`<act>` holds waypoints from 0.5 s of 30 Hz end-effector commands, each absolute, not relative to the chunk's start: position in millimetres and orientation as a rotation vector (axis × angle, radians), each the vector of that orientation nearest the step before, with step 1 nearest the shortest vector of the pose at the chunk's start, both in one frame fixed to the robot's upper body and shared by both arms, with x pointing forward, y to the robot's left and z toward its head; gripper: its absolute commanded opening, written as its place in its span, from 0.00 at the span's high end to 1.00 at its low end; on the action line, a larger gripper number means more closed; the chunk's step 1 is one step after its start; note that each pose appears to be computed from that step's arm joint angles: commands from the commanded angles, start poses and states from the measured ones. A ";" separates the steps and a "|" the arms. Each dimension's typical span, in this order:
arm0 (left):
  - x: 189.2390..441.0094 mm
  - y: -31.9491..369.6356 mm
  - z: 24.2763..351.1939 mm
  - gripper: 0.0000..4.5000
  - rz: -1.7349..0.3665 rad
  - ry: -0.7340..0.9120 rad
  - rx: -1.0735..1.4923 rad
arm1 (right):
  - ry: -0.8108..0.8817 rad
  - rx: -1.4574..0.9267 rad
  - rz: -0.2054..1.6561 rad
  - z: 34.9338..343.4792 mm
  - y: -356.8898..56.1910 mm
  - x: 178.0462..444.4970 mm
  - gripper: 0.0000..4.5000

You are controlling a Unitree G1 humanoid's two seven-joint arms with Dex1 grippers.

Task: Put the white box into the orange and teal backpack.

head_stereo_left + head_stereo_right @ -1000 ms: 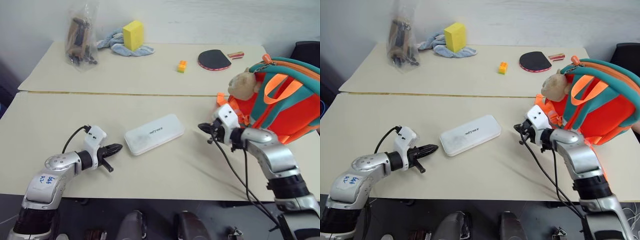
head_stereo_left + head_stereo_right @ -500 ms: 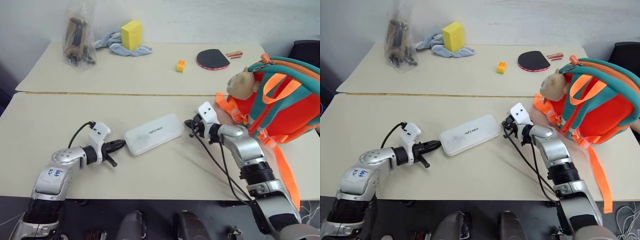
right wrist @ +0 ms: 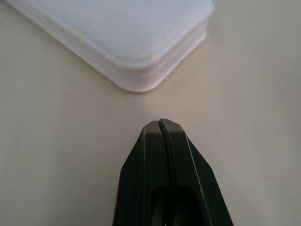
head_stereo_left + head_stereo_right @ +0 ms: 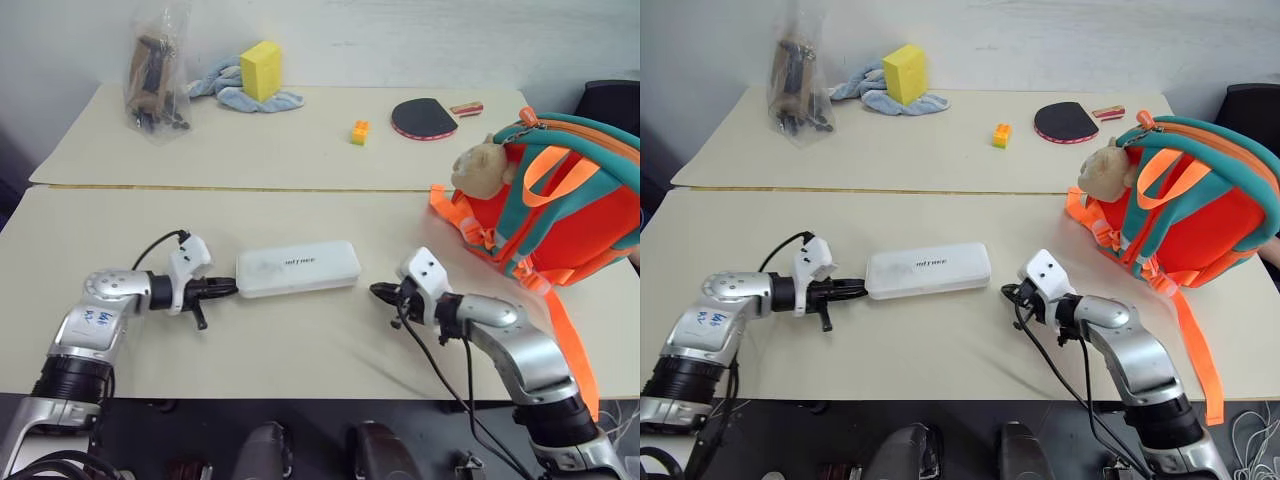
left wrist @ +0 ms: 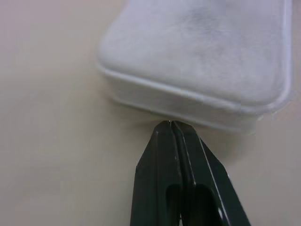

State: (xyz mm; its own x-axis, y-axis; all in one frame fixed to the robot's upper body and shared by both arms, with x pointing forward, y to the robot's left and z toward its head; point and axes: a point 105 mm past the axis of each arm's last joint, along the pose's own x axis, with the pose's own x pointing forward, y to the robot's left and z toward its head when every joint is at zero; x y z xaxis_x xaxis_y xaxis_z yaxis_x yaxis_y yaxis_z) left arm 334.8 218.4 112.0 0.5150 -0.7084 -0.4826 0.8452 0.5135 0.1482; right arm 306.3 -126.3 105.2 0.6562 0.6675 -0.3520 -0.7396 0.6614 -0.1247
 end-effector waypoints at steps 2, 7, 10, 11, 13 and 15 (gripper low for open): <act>345.7 228.1 116.2 0.99 -0.953 0.391 0.447 | 0.230 -0.277 0.781 120.4 -129.4 305.7 1.00; 352.5 208.7 122.6 0.99 -0.993 0.328 0.413 | 0.182 -0.269 0.719 129.5 -122.8 329.2 1.00; 354.2 198.0 124.6 0.99 -1.020 0.302 0.409 | 0.174 -0.267 0.726 129.4 -113.7 336.8 1.00; 355.8 193.6 126.4 0.99 -1.025 0.290 0.409 | 0.171 -0.267 0.728 129.6 -111.8 338.6 1.00; 359.3 185.0 130.6 0.99 -1.036 0.265 0.405 | 0.169 -0.262 0.738 129.8 -108.2 339.9 1.00; 362.8 178.3 134.0 0.99 -1.045 0.249 0.401 | 0.171 -0.259 0.757 129.2 -105.1 338.1 1.00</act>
